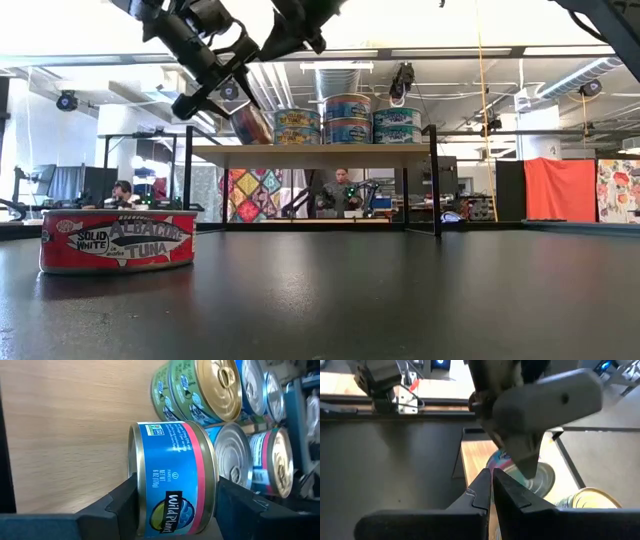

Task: Stack canned seafood by type on shelf
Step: Put the top pink tuna can on the shelf

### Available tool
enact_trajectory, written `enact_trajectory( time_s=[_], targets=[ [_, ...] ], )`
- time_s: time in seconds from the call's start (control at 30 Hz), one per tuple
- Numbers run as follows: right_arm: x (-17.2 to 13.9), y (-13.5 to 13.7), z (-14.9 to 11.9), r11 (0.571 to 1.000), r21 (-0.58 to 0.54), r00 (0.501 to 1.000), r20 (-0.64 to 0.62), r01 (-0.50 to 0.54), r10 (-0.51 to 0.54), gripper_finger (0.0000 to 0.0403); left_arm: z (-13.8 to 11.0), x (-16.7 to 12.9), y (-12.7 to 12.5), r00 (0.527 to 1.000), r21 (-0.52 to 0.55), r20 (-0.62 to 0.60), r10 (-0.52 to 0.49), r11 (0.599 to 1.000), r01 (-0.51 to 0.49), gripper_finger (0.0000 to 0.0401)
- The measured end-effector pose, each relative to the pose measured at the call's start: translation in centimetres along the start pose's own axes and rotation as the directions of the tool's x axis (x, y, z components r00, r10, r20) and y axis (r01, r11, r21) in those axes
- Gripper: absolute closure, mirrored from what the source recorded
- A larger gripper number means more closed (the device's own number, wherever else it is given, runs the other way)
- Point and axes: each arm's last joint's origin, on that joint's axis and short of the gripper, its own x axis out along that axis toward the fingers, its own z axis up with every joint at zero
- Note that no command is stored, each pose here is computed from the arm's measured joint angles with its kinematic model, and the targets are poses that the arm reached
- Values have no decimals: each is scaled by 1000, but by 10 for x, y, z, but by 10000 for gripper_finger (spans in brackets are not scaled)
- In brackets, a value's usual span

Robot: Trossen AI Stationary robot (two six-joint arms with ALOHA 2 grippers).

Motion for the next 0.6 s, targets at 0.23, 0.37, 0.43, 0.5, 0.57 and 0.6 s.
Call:
enact_trajectory(
  time_s=[0.23,0.37,0.43,0.5,0.57,0.6],
  targets=[
    [0,0,-1,1000,-5,1000,-15,-3,3,390,0,2,3,999,-65,43,24,998,-22,211],
    [0,2,-2,1000,-5,1000,-20,-7,7,390,0,2,6,997,-69,43,59,996,-56,209],
    [0,3,-2,1000,-6,1000,-21,-10,9,390,-1,2,8,997,-63,34,75,995,-72,203],
    [0,4,-2,1000,-7,1000,-23,-11,11,390,-1,3,8,996,-47,31,79,996,-77,197],
    [0,4,-2,1000,0,1000,-23,-12,12,390,-4,4,13,992,-37,16,127,991,-126,189],
    [0,4,-2,1000,6,1000,-23,-12,12,390,-5,5,14,992,-42,-6,126,991,-126,186]
  ],
)
